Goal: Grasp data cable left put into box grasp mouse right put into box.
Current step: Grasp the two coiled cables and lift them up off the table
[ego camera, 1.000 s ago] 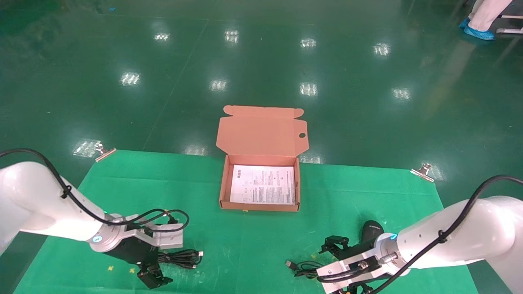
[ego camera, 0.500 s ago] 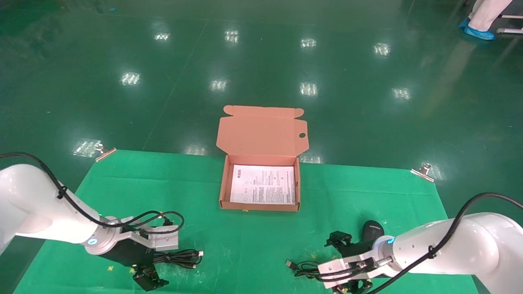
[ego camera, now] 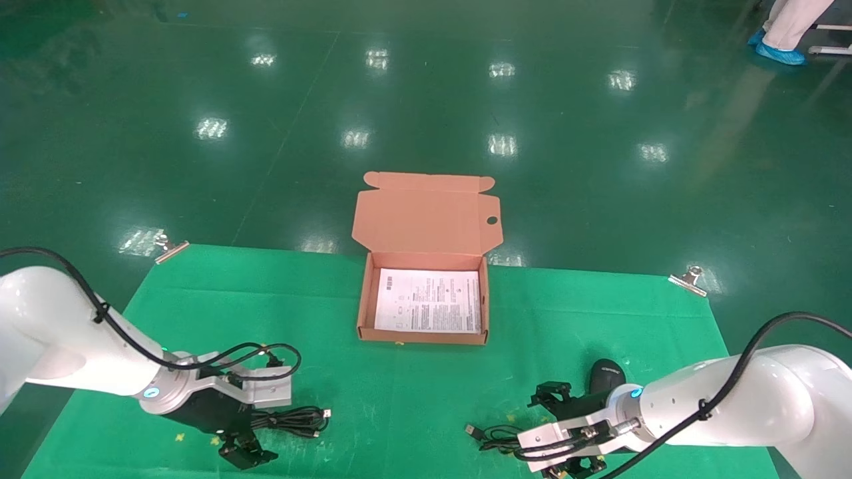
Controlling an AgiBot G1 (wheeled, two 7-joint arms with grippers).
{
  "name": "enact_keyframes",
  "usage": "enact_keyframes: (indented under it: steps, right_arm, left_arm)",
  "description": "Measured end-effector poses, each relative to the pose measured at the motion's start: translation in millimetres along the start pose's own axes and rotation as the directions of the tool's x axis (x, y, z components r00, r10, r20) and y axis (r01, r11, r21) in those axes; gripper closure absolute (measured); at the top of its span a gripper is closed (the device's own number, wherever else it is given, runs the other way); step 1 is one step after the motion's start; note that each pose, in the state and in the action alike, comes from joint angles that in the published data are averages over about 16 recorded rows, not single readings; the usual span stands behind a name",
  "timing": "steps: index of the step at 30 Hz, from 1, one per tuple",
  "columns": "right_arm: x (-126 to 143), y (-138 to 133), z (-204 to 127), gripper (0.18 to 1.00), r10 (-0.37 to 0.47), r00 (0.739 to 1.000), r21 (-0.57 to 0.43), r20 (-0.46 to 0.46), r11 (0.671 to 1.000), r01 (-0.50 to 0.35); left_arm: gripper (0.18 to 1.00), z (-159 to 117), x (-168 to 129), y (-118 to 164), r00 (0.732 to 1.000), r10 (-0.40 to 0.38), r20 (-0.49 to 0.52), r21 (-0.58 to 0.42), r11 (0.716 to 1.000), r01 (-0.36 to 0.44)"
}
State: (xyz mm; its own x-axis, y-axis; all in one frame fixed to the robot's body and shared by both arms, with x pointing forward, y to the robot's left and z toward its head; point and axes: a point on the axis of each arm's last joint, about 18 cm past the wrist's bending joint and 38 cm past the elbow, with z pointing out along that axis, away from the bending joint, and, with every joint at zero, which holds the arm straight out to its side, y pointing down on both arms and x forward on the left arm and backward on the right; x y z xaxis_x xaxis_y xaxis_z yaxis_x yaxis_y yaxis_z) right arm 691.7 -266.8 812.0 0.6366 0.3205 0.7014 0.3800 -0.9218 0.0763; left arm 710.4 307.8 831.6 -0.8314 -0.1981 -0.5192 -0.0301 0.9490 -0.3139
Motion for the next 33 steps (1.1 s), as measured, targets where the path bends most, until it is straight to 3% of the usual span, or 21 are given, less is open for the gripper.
enact_keyframes:
  steps: [8,18,25,33]
  right_arm:
    - [0.1,-0.5,-0.4,0.484,-0.002,1.000,0.002,0.002,1.000,0.002]
    - [0.2,-0.8,-0.7,0.739,-0.002,1.000,0.003,0.003,1.000,0.002]
    - [0.5,-0.5,-1.2,0.865,-0.002,1.000,0.003,0.002,1.000,0.002]
    - [6.8,9.8,-17.7,0.942,0.035,0.999,-0.001,-0.021,0.999,-0.035]
  left_arm:
    - [0.506,0.0,0.0,-0.2,1.000,0.002,0.000,-0.001,1.000,-0.002]
    - [0.743,0.1,0.1,-0.1,1.000,0.003,0.000,-0.001,1.000,-0.003]
    - [0.856,-0.1,0.0,0.0,1.000,0.003,0.000,-0.001,1.000,-0.003]
    - [0.908,-16.7,-7.7,3.6,1.000,0.016,0.013,0.013,1.000,-0.016]
